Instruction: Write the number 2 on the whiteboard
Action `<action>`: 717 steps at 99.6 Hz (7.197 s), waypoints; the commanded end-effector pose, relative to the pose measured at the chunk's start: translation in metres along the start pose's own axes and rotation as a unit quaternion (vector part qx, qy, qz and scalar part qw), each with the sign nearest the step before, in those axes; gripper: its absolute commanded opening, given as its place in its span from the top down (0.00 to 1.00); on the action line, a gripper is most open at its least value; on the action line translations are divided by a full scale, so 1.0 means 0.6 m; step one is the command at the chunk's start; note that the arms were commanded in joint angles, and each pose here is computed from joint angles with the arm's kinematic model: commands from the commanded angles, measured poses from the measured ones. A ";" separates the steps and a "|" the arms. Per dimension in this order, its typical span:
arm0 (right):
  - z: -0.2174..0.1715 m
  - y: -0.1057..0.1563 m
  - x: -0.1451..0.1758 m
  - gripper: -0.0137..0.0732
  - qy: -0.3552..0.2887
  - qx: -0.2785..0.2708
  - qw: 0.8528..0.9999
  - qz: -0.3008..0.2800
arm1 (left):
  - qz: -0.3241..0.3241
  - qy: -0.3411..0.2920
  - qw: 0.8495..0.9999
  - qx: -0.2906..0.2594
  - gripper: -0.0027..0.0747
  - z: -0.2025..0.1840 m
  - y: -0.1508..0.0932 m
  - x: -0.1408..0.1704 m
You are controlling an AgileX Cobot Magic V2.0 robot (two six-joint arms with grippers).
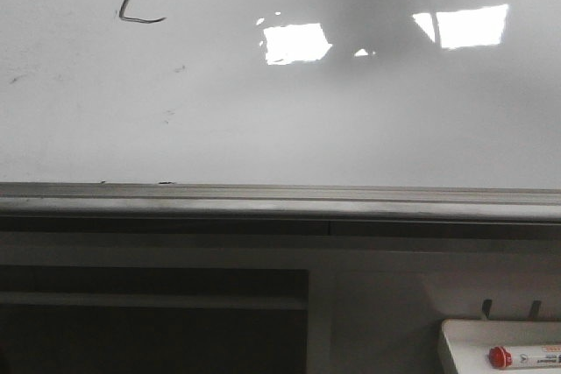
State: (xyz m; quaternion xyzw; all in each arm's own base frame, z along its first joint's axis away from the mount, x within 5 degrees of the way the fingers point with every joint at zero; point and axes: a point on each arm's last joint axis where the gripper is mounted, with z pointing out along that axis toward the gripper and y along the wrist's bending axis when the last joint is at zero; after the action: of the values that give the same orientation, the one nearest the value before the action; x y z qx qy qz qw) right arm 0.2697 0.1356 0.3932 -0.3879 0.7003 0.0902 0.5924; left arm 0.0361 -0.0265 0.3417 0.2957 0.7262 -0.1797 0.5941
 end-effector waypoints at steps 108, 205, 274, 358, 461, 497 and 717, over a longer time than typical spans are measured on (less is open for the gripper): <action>0.000 0.011 0.102 0.91 0.081 0.022 0.996 0.037 | -0.008 -0.042 0.999 0.000 0.99 -0.004 0.001 -0.021; -0.261 0.049 -0.121 0.91 -0.165 -0.072 0.981 0.077 | -0.047 -0.070 0.996 0.035 0.96 -0.005 -0.009 -0.030; -0.149 0.213 -0.116 0.91 -0.089 -0.360 0.928 0.043 | 0.055 0.046 0.960 0.269 0.57 0.086 -0.068 -0.159; -0.172 0.249 -0.128 0.40 -0.108 -0.401 0.909 0.032 | 0.035 0.088 0.955 0.283 0.99 0.134 -0.074 -0.151; -0.311 0.166 -0.022 0.92 -0.144 -0.202 0.965 0.083 | -0.175 0.004 0.974 -0.142 0.99 0.372 0.143 -0.074; -0.310 0.170 -0.018 0.92 -0.135 -0.214 0.964 0.081 | -0.174 0.032 0.973 -0.149 0.90 0.407 0.151 -0.044; -0.358 0.178 0.249 0.92 -0.108 0.095 0.989 0.027 | -0.074 -0.088 0.989 -0.089 0.99 0.038 -0.002 0.077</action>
State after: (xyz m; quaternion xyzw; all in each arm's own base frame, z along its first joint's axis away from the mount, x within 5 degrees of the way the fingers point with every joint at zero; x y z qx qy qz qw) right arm 0.0384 0.0170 0.2704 -0.3040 0.6787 0.0801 0.6637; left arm 0.0459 -0.0325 0.2778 0.1941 0.7282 -0.1737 0.6339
